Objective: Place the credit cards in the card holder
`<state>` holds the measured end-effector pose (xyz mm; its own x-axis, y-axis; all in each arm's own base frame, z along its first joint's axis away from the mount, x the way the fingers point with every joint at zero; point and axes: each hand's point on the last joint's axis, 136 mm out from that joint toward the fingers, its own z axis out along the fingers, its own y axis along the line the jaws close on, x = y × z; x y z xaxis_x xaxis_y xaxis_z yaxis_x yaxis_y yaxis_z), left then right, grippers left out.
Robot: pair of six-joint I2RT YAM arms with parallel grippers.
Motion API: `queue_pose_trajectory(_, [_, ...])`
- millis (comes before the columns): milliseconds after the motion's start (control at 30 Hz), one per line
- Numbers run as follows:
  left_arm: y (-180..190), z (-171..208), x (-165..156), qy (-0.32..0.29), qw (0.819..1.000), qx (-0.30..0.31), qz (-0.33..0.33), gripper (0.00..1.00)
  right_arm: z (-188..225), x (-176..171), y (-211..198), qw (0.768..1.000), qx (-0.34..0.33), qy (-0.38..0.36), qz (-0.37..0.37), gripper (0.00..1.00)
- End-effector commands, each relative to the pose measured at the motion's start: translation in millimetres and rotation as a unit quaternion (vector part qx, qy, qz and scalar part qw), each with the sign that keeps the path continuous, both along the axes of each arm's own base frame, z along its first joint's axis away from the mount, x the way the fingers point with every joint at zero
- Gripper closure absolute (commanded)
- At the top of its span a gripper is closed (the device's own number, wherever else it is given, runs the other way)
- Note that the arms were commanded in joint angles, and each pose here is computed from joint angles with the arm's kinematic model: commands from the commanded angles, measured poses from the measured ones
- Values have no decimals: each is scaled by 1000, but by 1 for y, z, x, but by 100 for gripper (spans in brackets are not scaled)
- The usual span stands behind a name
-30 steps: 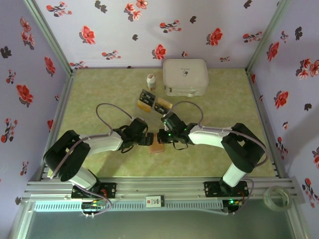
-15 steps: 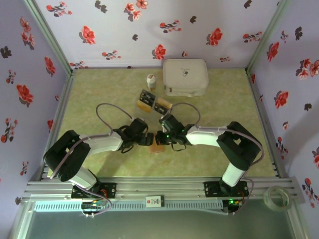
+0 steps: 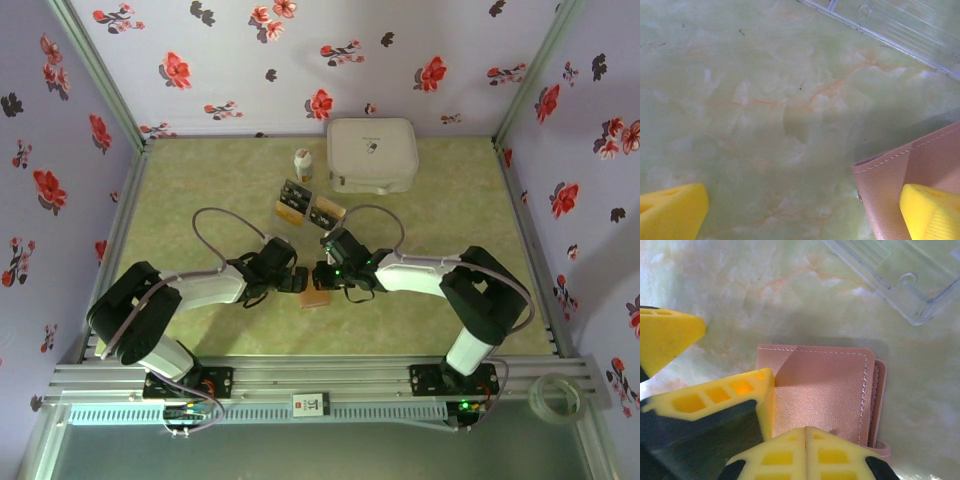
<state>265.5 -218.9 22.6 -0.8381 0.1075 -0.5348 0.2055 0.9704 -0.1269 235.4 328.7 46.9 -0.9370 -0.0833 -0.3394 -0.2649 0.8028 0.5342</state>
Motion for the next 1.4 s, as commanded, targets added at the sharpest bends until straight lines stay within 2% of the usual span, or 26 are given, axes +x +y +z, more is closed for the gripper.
queue_pose_trajectory(0, [27, -28, -21, 43, 998, 55, 8, 0, 17, 5, 1, 1000, 2, -18, -8, 100])
queue_pose_trajectory(533, [26, -29, -21, 43, 997, 55, 7, 0, -3, 6, 14, 1000, 8, 6, -2, 100])
queue_pose_trajectory(867, [26, -29, -21, 43, 998, 54, 8, 0, -19, -4, 5, 1000, -4, 19, -2, 100])
queue_pose_trajectory(1367, [27, -32, -22, 47, 997, 58, 9, 0, -27, -29, -1, 999, -13, -19, 35, 100])
